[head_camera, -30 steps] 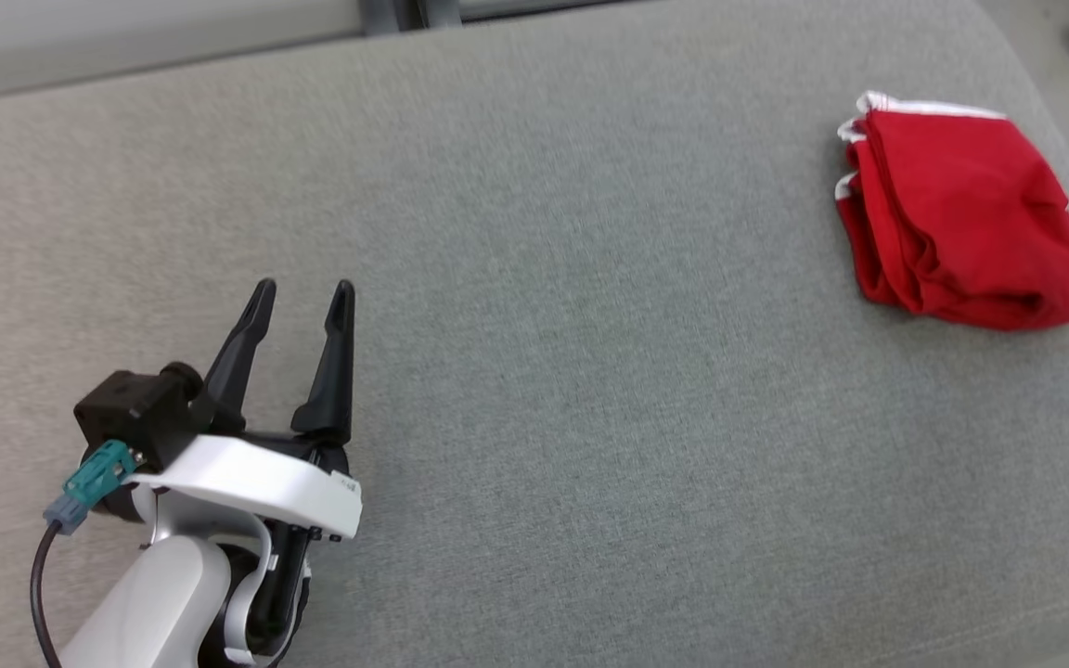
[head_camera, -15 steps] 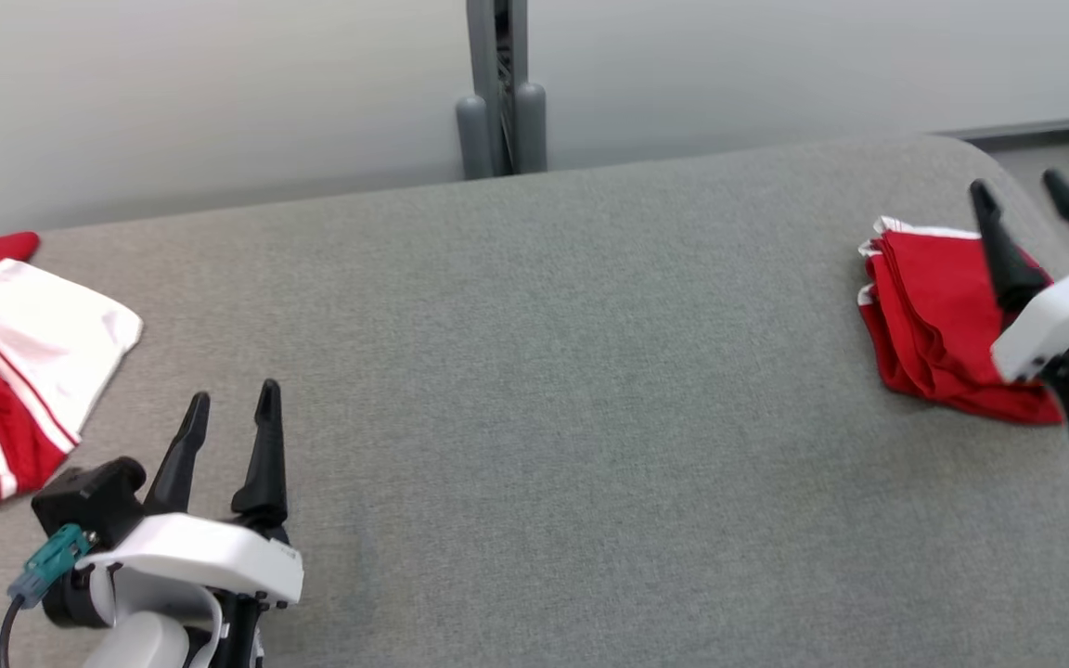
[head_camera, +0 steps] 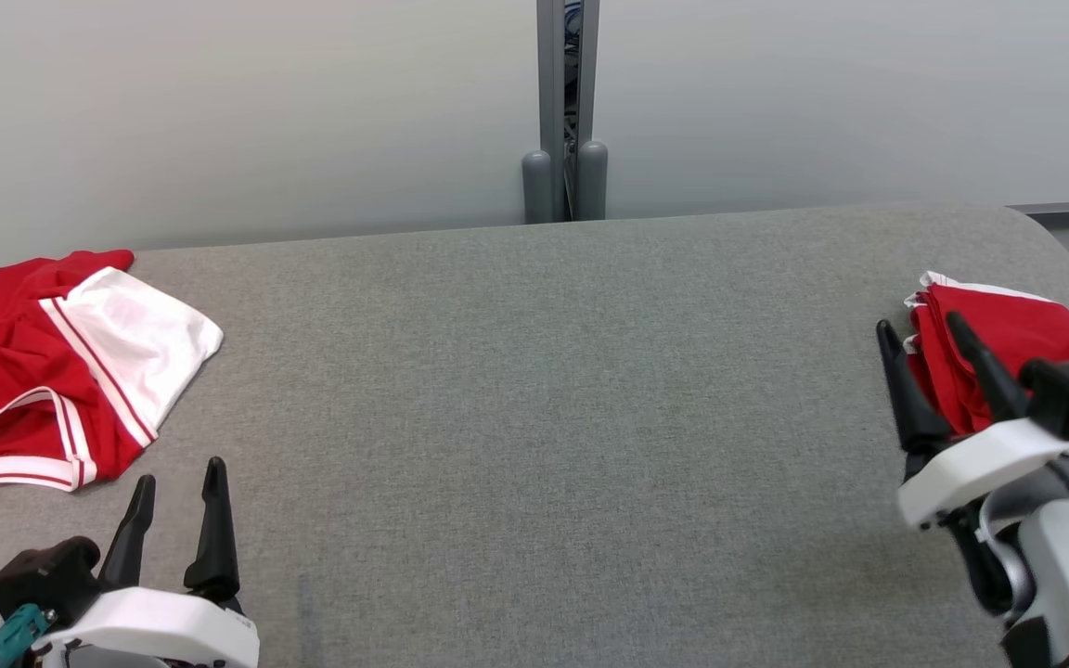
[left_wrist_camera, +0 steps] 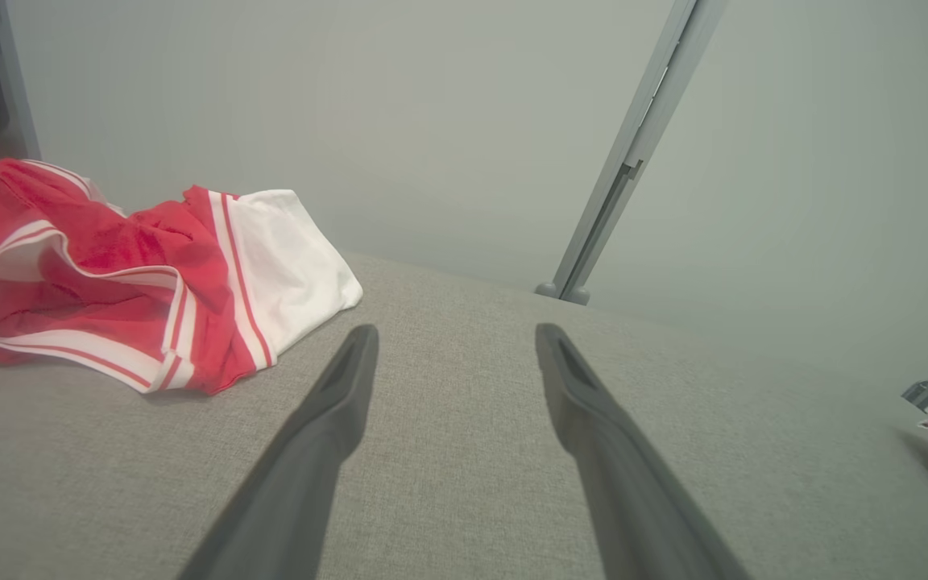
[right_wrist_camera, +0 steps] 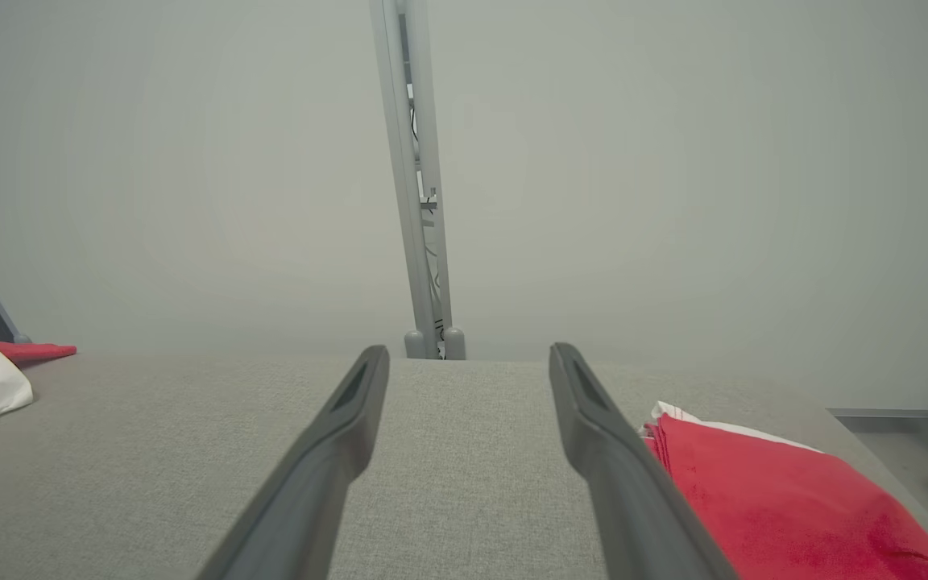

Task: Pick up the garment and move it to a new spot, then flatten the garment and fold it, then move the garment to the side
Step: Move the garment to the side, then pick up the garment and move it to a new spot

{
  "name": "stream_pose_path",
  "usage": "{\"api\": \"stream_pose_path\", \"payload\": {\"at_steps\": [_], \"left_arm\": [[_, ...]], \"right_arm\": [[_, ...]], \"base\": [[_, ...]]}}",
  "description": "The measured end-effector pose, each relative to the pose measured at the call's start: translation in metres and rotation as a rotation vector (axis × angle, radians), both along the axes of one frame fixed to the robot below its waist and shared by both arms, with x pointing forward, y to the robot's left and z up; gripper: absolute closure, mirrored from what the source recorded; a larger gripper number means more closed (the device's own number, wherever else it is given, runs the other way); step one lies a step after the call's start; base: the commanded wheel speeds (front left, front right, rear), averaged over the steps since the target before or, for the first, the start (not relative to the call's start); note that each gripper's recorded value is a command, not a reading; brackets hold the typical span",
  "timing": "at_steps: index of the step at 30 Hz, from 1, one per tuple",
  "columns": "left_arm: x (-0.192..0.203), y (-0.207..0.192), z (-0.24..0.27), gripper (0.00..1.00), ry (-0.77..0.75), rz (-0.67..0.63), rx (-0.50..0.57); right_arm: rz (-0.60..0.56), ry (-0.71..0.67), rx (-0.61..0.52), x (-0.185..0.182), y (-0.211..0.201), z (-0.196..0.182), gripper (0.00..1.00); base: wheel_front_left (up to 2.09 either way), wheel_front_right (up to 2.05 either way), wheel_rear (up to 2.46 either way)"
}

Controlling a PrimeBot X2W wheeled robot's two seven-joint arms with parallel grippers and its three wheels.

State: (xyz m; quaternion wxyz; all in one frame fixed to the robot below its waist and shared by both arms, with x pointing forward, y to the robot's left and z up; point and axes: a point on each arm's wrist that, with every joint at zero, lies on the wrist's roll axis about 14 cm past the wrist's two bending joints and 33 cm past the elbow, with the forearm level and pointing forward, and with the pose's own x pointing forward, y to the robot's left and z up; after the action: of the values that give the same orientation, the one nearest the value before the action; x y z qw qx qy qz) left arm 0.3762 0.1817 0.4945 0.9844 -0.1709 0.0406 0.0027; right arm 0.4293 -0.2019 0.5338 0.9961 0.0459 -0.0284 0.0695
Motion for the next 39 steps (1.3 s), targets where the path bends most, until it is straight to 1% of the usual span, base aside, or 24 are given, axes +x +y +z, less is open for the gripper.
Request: {"api": "stream_pose_path", "payload": {"at_steps": [5,11,20,26,39], "left_arm": [[-0.01,0.006,-0.001,0.0,0.005,0.022,-0.003],[-0.019,0.01,-0.003,0.0,0.012,0.036,0.008],[-0.021,0.009,-0.004,0.0,0.016,0.036,0.017],[-0.021,0.007,-0.005,0.0,0.017,0.025,0.035],[-0.02,0.008,-0.004,0.0,0.014,0.016,0.059]], "right_arm": [[0.015,0.002,0.057,-0.016,0.029,-0.005,0.0],[0.013,0.029,0.098,-0.039,0.044,-0.01,0.0],[-0.004,0.062,0.117,-0.062,0.044,-0.015,0.0],[-0.002,0.065,0.153,-0.066,0.046,-0.016,0.0],[0.007,0.065,0.153,-0.066,0.049,-0.015,0.0]], "base": [[0.0,0.0,0.0],[0.0,0.0,0.0],[0.0,0.0,0.0],[0.0,0.0,0.0],[0.0,0.0,0.0]]}}
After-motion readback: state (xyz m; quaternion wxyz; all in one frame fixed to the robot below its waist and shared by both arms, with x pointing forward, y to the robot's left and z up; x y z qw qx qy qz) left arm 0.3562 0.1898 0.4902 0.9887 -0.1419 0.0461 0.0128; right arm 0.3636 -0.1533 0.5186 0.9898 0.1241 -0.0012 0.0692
